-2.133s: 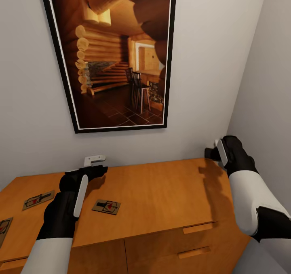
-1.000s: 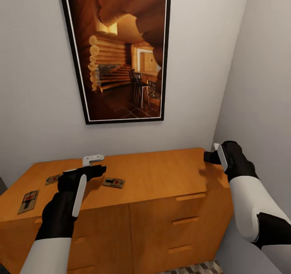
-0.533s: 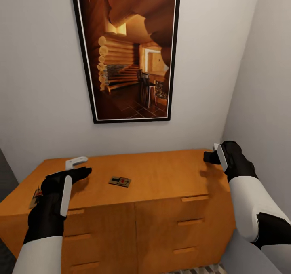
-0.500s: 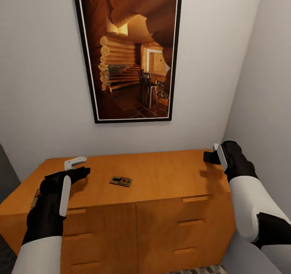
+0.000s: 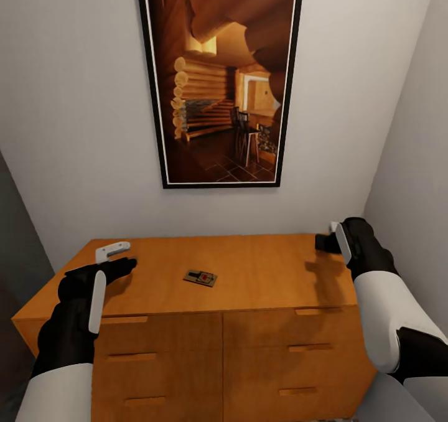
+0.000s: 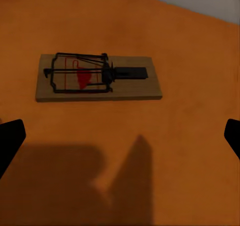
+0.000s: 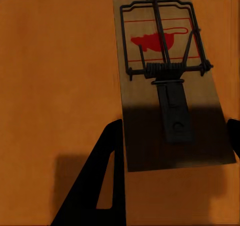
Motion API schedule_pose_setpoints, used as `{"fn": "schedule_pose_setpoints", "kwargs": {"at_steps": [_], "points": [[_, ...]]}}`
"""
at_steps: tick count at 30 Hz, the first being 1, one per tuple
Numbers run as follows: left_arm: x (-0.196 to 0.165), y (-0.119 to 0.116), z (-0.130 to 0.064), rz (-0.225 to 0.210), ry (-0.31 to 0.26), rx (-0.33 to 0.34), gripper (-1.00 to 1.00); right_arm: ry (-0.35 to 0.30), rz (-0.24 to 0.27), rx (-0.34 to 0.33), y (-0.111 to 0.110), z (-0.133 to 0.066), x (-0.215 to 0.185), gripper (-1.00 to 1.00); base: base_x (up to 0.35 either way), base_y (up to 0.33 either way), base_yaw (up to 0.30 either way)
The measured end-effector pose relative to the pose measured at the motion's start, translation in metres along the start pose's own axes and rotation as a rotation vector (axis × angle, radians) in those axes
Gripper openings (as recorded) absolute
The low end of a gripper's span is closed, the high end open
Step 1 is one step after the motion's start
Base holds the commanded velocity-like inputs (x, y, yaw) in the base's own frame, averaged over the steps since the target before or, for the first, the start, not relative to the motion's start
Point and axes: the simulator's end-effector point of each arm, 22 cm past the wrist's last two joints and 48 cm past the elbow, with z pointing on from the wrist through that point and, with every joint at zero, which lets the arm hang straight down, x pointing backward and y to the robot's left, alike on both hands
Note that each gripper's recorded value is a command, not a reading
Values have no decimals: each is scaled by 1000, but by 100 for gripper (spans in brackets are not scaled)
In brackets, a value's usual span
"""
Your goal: Take the four mousetraps from the cabinet in the bathroom and place them on the bathroom floor. Make sure all four end up on the same floor surface, and ensure that at least two of them are either under or directly next to the same bathroom sink.
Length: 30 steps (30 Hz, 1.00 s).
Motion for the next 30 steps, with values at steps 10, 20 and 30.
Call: {"fn": "schedule_pose_setpoints", "kwargs": {"at_steps": [10, 20, 30], "points": [[1, -5, 0, -4, 1, 12, 100, -15, 7, 53, -24, -12, -12, -100, 0, 0, 1], [1, -6, 0, -4, 1, 14, 100, -229, -96, 57, 7, -68, -79, -100, 0, 0, 0], [2, -7, 0, -5, 2, 16, 100, -224, -128, 47, 15, -64, -67, -100, 0, 0, 0]]}}
